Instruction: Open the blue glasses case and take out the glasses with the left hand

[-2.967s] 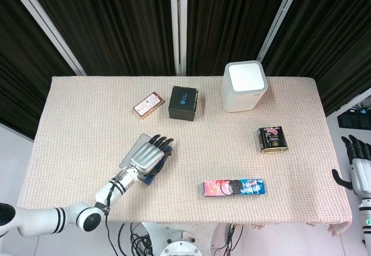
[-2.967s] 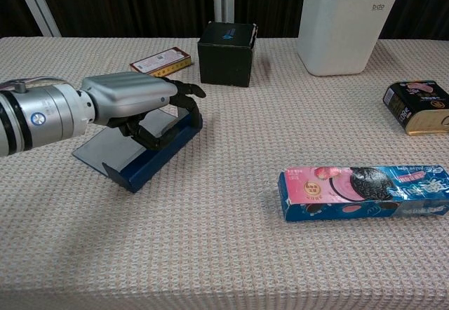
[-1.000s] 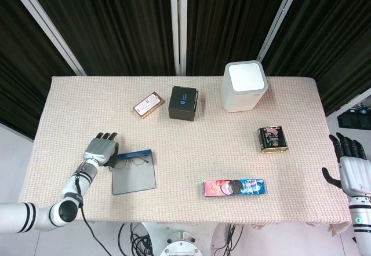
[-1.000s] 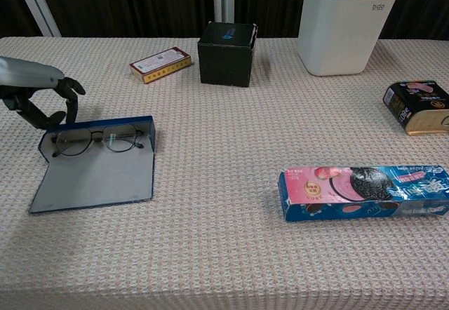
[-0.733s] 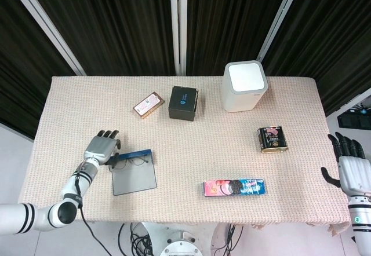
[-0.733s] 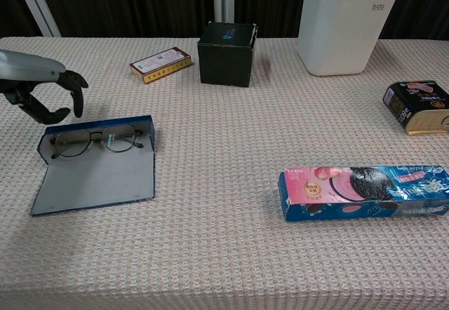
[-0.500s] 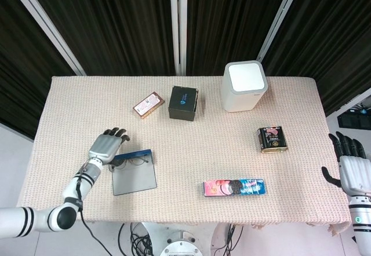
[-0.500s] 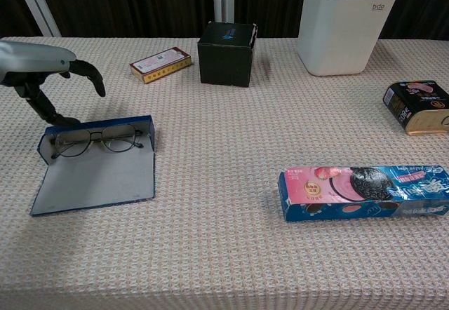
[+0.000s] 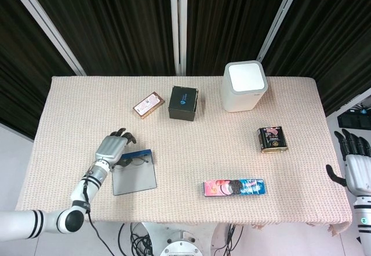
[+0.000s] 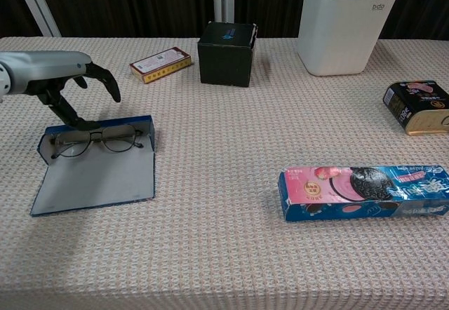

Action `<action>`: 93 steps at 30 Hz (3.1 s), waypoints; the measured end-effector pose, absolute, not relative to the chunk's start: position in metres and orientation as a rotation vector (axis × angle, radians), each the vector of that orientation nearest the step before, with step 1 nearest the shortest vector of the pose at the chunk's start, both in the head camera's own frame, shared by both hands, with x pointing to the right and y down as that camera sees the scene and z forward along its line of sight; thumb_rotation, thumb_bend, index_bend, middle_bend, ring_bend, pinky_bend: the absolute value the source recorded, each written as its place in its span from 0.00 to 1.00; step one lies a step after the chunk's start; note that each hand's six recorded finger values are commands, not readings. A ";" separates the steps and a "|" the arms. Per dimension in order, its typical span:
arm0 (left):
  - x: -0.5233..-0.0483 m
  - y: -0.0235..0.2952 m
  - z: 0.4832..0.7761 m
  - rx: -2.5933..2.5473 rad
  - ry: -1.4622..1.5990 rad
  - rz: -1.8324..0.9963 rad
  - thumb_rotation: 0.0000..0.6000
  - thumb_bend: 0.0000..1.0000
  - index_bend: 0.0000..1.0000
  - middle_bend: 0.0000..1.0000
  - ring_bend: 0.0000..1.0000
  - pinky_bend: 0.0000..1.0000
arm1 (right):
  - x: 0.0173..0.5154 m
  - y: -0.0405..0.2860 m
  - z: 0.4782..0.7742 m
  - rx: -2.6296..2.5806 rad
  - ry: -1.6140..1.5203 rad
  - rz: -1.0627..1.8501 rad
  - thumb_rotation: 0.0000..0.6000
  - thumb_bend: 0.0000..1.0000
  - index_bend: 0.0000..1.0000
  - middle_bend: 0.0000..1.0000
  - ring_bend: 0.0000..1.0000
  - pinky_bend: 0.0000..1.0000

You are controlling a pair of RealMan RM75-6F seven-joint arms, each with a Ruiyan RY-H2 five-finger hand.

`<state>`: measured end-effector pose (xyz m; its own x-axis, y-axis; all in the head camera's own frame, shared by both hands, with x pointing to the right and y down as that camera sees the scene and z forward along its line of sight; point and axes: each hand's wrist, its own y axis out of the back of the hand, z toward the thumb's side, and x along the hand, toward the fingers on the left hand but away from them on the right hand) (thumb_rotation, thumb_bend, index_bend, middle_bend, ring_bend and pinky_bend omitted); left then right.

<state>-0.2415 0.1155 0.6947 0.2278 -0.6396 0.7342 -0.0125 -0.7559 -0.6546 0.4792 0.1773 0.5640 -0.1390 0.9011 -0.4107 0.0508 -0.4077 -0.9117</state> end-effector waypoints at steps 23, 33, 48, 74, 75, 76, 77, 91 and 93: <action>-0.246 0.116 0.709 -1.988 0.613 -1.629 1.00 0.30 0.38 0.18 0.05 0.18 | 0.482 0.180 0.569 -1.465 -1.100 1.643 1.00 0.28 0.00 0.00 0.00 0.00; -0.245 0.116 0.710 -2.009 0.618 -1.635 1.00 0.34 0.40 0.19 0.05 0.18 | 0.483 0.180 0.572 -1.469 -1.096 1.649 1.00 0.28 0.00 0.00 0.00 0.00; -0.240 0.114 0.713 -2.037 0.626 -1.637 1.00 0.34 0.41 0.20 0.05 0.18 | 0.484 0.181 0.574 -1.471 -1.095 1.657 1.00 0.28 0.00 0.00 0.00 0.00; -0.236 0.106 0.709 -2.013 0.666 -1.592 1.00 0.37 0.50 0.22 0.05 0.18 | 0.485 0.180 0.576 -1.470 -1.096 1.662 1.00 0.28 0.00 0.00 0.00 0.00; -0.236 0.105 0.709 -2.004 0.669 -1.581 1.00 0.37 0.50 0.22 0.05 0.18 | 0.485 0.180 0.576 -1.470 -1.096 1.663 1.00 0.28 0.00 0.00 0.00 0.00; -0.236 0.104 0.708 -1.994 0.672 -1.569 1.00 0.37 0.50 0.22 0.05 0.18 | 0.486 0.180 0.576 -1.470 -1.096 1.663 1.00 0.28 0.00 0.00 0.00 0.00; -0.235 0.103 0.707 -1.979 0.676 -1.551 1.00 0.37 0.50 0.22 0.05 0.18 | 0.486 0.180 0.576 -1.469 -1.096 1.664 1.00 0.28 0.00 0.00 0.00 0.00; -0.222 0.102 0.701 -1.806 0.727 -1.308 1.00 0.38 0.51 0.24 0.05 0.18 | 0.488 0.181 0.578 -1.470 -1.099 1.671 1.00 0.28 0.00 0.00 0.00 0.00; -0.223 0.105 0.703 -1.795 0.728 -1.302 1.00 0.38 0.51 0.24 0.05 0.18 | 0.489 0.182 0.577 -1.470 -1.101 1.672 1.00 0.28 0.00 0.00 0.00 0.00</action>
<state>-0.2226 0.1045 0.7031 0.3092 -0.8085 0.5007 -0.0025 -0.5272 -0.8497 0.4890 0.1816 0.5775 -0.1637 0.8819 -0.4422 0.0582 -0.4388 -0.8967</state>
